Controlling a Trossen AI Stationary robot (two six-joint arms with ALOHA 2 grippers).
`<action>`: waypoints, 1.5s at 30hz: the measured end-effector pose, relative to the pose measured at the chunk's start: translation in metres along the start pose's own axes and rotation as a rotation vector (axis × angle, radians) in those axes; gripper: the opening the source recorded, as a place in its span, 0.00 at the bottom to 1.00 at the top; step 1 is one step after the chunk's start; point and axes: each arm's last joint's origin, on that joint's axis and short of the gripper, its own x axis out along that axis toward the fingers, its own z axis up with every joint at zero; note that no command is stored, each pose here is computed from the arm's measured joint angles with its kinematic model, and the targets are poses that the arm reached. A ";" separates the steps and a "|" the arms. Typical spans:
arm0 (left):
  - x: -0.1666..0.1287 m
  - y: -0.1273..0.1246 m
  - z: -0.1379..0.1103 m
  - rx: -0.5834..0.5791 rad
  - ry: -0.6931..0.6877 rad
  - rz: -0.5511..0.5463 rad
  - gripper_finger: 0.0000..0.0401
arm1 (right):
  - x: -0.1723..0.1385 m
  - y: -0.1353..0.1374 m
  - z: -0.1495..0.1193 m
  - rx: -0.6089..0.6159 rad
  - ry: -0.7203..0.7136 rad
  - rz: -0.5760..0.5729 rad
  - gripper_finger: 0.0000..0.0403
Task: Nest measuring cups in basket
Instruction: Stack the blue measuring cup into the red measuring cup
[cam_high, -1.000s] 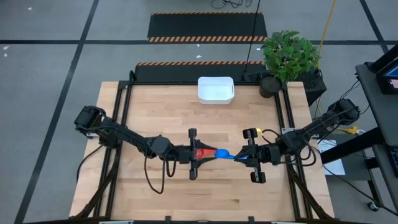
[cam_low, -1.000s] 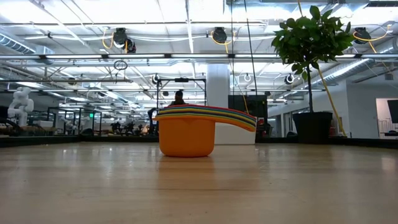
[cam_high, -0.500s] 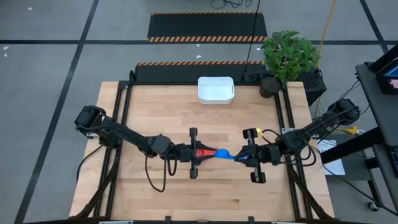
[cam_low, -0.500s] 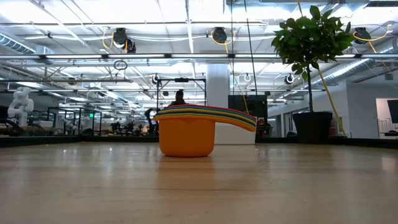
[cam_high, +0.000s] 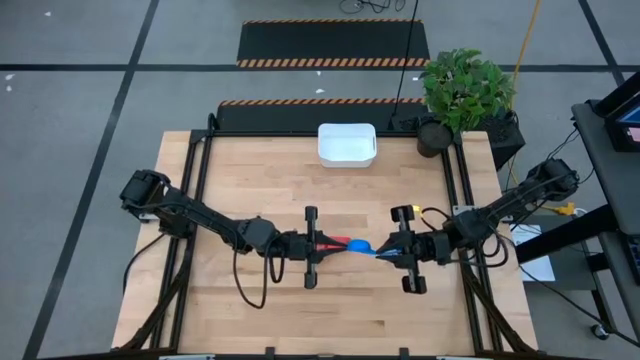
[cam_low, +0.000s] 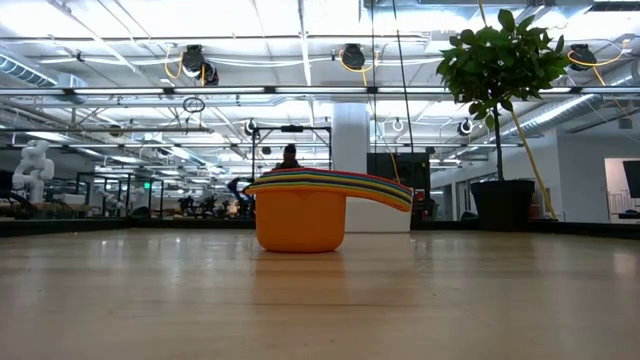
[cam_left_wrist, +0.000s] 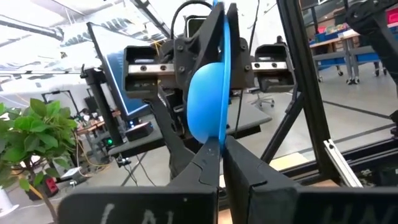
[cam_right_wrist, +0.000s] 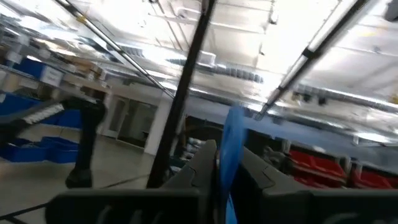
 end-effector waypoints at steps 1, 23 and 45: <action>0.000 0.000 0.000 -0.001 0.000 0.000 0.01 | 0.000 0.000 -0.001 0.000 0.010 -0.018 0.07; -0.073 0.038 0.056 -0.114 0.472 0.004 0.02 | -0.026 -0.014 0.003 0.034 0.434 -0.305 0.57; -0.083 0.036 0.043 -0.150 0.627 -0.153 0.03 | -0.013 -0.037 -0.038 0.284 0.662 -0.047 0.51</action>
